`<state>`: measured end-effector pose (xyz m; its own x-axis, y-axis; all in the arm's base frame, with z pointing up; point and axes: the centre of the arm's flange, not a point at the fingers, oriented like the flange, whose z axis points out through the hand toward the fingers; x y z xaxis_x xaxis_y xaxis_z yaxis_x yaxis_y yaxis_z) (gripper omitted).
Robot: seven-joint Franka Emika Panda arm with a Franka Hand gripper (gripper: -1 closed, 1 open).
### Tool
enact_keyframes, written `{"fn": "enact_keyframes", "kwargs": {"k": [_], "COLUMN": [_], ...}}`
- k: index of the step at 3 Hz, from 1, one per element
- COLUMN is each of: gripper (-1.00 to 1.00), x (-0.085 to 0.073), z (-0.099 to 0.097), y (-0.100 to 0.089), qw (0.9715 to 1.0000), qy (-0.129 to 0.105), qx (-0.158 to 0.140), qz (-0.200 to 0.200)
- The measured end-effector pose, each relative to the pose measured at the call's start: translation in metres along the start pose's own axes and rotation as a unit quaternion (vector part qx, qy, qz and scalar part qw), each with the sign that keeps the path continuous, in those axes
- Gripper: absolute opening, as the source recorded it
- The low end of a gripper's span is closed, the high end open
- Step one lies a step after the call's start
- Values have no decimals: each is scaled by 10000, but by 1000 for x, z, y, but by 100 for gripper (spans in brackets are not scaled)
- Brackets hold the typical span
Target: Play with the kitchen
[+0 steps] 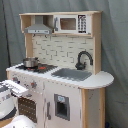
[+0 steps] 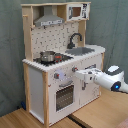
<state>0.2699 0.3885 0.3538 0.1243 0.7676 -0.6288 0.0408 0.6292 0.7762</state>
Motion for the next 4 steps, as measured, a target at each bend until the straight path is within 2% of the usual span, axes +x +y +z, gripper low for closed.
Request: {"fn": "enact_keyframes", "kwargs": {"k": [1, 2, 4], "gripper": [100, 100, 100], "x": [-5, -5, -47], "z": [-22, -43, -63], "y": [0, 24, 69], "qw": [10000, 9994, 9983], "qy": [-56, 6, -21], "qx": [-53, -252, -432], "qz": [-2, -254, -389]}}
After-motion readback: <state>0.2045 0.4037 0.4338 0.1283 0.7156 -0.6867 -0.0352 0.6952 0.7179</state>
